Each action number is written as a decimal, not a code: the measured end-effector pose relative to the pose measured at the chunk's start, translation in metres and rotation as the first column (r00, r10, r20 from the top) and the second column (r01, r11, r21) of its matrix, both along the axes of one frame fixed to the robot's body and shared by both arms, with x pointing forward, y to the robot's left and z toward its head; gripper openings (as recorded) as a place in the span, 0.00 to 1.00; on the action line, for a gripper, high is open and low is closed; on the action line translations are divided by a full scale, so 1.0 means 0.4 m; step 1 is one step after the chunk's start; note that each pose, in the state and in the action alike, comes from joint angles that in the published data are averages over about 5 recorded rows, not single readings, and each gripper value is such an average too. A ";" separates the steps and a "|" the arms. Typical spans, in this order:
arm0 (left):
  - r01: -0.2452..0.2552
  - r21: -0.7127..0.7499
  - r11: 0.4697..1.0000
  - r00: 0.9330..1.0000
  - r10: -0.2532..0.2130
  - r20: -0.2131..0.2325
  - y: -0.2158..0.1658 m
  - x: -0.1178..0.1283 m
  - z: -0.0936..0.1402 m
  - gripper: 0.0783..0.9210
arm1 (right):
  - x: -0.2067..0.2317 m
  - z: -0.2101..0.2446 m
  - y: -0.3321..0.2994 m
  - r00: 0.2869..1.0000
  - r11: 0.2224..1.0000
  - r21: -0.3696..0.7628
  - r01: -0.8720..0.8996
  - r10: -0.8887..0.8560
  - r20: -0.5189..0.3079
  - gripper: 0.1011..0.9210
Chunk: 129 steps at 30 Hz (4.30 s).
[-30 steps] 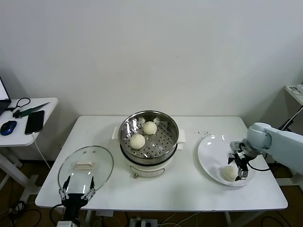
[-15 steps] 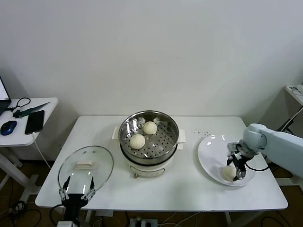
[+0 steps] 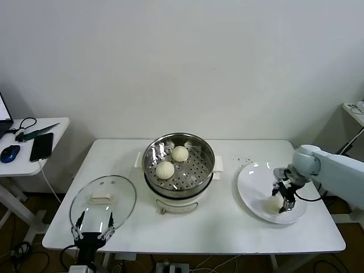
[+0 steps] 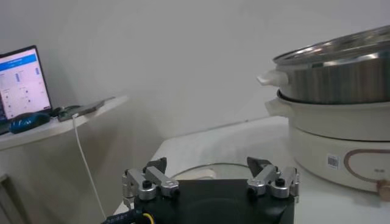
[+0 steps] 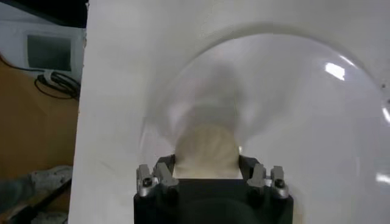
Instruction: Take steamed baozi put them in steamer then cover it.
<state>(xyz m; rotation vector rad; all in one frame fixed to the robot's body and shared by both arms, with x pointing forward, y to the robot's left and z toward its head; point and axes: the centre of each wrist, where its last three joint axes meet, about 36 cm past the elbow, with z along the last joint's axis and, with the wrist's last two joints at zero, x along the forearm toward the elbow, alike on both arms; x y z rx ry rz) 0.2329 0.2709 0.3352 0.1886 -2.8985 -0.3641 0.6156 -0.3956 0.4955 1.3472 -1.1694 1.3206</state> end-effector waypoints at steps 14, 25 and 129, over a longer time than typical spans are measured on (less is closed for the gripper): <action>0.005 0.005 1.000 1.000 -0.005 -0.007 -0.008 -0.001 -0.003 0.88 | 0.137 0.382 0.261 0.817 0.829 -0.091 -0.552 0.559 0.142 0.72; 0.005 0.008 1.000 1.000 -0.005 -0.010 -0.009 -0.003 -0.004 0.88 | 0.154 0.533 0.556 0.519 0.539 -0.186 -0.821 0.842 0.148 0.72; -0.007 0.040 0.999 1.000 0.008 -0.026 -0.007 -0.010 0.003 0.88 | 0.053 -0.042 -0.224 0.966 0.977 -0.008 0.215 -0.211 0.150 0.88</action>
